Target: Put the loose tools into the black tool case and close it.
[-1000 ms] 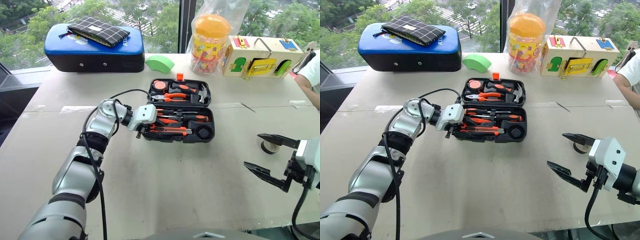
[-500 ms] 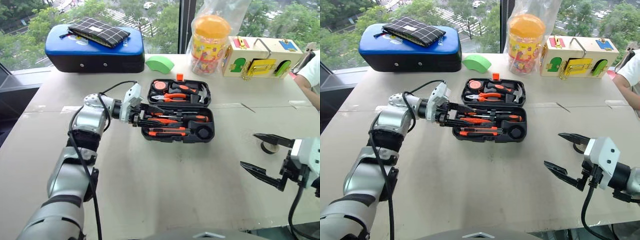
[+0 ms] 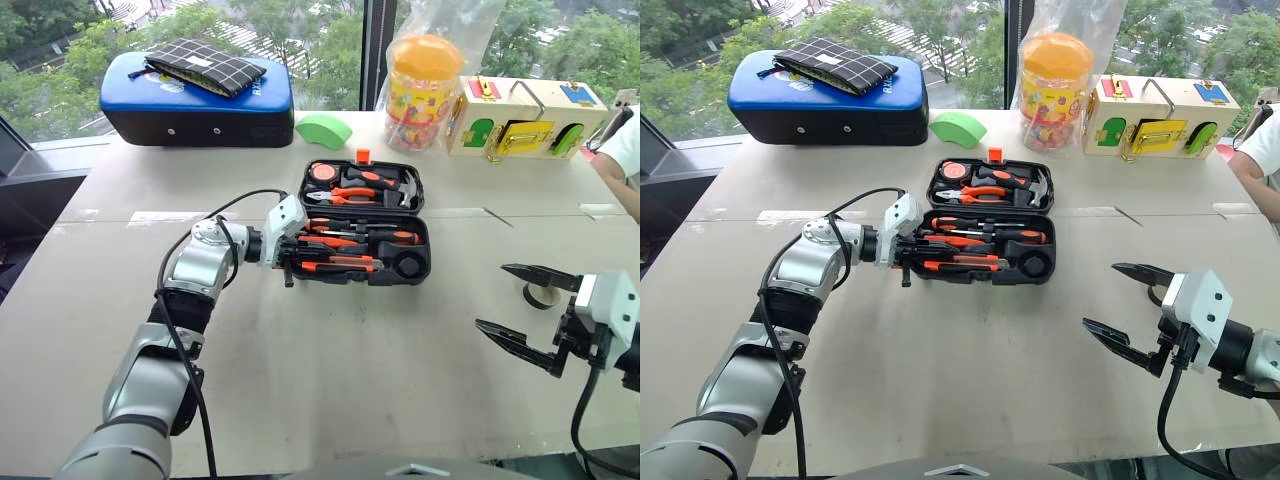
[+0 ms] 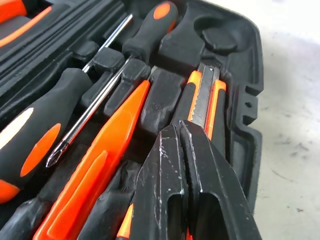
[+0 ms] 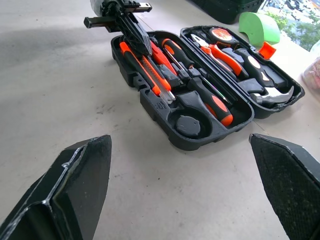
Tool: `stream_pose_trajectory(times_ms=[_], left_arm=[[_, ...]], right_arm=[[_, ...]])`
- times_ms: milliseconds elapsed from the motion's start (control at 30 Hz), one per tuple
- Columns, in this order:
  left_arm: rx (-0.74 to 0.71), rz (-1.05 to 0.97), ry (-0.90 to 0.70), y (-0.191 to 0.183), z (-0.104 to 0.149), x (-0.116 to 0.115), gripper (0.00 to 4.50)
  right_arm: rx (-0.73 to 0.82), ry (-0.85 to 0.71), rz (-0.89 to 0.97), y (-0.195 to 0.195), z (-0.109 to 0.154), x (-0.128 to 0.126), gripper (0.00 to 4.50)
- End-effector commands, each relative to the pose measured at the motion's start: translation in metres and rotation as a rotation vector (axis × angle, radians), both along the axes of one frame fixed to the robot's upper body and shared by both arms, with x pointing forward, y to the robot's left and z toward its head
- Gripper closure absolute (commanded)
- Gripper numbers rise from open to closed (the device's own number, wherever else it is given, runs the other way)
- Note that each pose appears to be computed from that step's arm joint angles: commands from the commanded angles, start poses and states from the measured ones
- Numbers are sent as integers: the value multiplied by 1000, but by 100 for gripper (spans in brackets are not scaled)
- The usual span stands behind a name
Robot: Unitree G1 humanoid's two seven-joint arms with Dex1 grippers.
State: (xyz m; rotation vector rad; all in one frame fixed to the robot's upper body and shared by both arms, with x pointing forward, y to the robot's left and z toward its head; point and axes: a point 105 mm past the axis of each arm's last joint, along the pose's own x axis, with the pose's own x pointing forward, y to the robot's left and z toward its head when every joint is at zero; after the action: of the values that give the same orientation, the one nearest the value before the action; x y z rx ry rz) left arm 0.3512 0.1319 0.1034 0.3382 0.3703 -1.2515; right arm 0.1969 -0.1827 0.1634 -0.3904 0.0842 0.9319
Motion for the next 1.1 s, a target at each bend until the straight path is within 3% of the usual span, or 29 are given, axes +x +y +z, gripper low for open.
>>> stream_pose_trajectory(times_ms=[33, 200, 333, 467, 567, 633, 733, 800, 833, 1033, 1100], left_arm=[[136, -18, 55, 3, -41, -8, 443], [159, -94, -37, -5, -52, -13, 443], [81, -87, -122, -7, -52, -20, 443], [-208, -18, -121, -13, -2, -15, 443], [-280, -129, -62, -13, 29, -35, 443], [-296, -236, -3, -14, 45, -57, 394], [-307, -310, 14, -19, 63, -77, 272], [-293, -369, 15, -25, 73, -91, 188], [-292, -393, 11, -28, 77, -98, 173], [-293, -397, -33, -41, 81, -112, 173], [-298, -389, -38, -44, 80, -114, 173]], right_arm=[[-10, -28, 6, 2, 6, -3, 0], [-8, -10, -38, -2, 1, -3, 0], [-6, -12, -115, -7, -3, 2, 0], [1, 35, -267, -21, -10, 15, 0], [-53, 95, -380, -39, -18, 24, 0], [-142, 149, -467, -55, -27, 32, 0], [-146, 284, -519, -69, -37, 42, 0], [-142, 354, -539, -73, -42, 50, 53], [-152, 384, -554, -74, -47, 54, 75], [-205, 508, -602, -80, -70, 70, 75], [-232, 531, -631, -85, -76, 76, 160]])
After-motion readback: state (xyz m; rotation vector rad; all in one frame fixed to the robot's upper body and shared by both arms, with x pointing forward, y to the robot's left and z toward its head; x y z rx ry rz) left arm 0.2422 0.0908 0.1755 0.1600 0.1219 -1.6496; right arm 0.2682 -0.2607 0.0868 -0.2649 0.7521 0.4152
